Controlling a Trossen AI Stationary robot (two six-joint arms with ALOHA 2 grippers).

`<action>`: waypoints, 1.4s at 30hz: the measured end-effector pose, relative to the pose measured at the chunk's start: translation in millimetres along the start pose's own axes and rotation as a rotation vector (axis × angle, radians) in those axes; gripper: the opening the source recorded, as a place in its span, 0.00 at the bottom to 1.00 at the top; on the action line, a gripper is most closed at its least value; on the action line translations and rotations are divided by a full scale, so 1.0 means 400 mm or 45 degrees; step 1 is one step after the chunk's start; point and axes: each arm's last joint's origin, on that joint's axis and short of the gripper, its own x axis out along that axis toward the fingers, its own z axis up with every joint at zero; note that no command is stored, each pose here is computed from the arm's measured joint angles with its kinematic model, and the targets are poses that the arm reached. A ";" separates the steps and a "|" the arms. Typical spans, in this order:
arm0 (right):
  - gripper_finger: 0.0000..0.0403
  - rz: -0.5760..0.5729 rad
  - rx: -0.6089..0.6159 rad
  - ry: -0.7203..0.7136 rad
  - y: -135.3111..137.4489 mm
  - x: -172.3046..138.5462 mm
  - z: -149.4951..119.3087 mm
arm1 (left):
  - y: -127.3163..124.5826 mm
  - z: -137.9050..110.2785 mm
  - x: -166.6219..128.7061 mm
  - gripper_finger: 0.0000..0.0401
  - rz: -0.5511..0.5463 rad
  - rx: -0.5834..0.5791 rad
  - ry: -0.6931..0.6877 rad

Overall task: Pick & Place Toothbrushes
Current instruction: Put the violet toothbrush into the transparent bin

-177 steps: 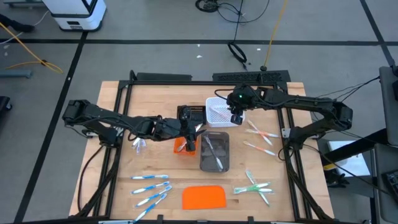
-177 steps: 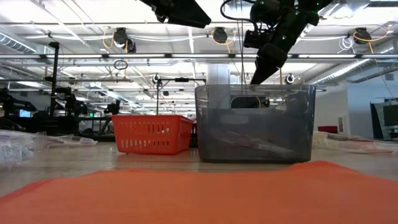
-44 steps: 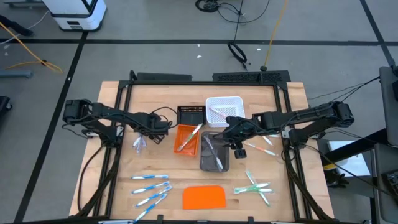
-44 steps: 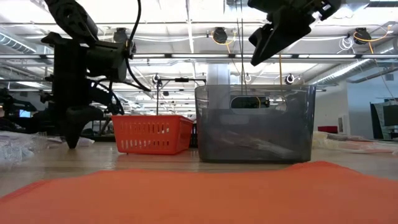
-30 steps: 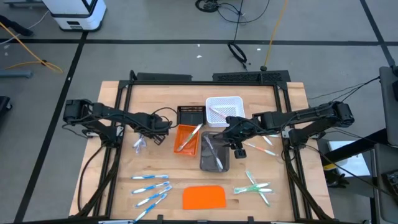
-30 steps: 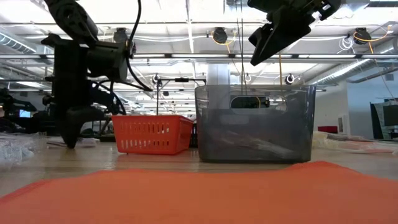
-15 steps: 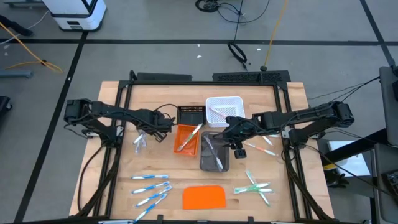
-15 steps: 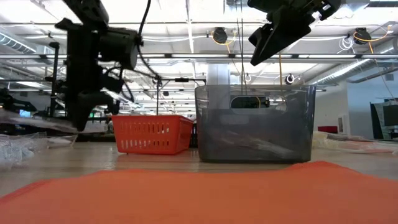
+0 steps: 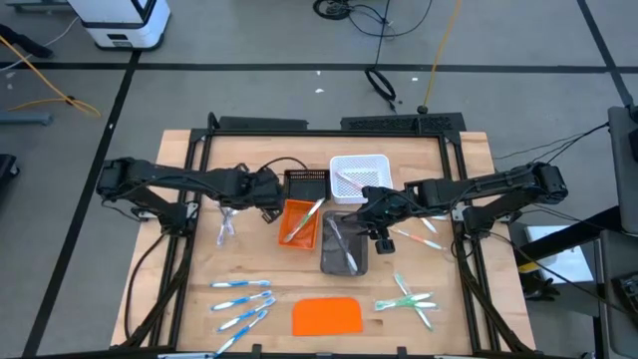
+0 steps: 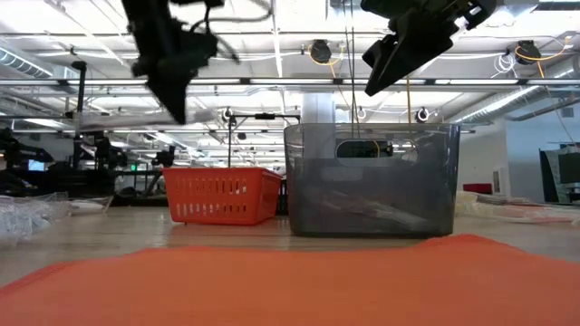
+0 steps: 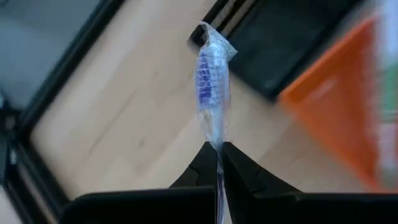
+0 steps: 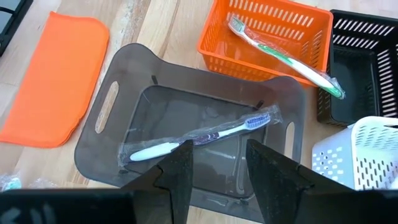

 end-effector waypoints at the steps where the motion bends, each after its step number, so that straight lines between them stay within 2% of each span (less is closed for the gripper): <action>1: 0.35 -0.004 0.001 -0.001 0.000 0.000 0.000 | -0.009 0.009 -0.009 0.00 -0.031 0.019 -0.043; 7: 0.35 -0.077 0.033 -0.016 -0.005 0.000 0.004 | -0.057 0.042 -0.057 0.01 -0.266 0.139 -0.297; 12: 0.35 -0.100 0.034 -0.042 -0.006 0.000 0.009 | -0.089 0.057 -0.085 0.00 -0.391 0.227 -0.459; 16: 0.35 -0.103 0.065 -0.132 -0.008 -0.001 0.025 | -0.106 0.067 -0.098 0.00 -0.469 0.281 -0.550; 25: 0.35 -0.113 0.051 -0.281 -0.010 -0.006 0.053 | -0.129 0.081 -0.126 0.01 -0.535 0.346 -0.722; 31: 0.35 -0.121 0.044 -0.399 -0.012 -0.012 0.075 | -0.147 0.088 -0.149 0.01 -0.629 0.398 -0.834; 42: 0.35 -0.145 -0.003 -0.629 -0.015 -0.030 0.115 | -0.176 0.100 -0.134 0.01 -0.638 0.417 -0.886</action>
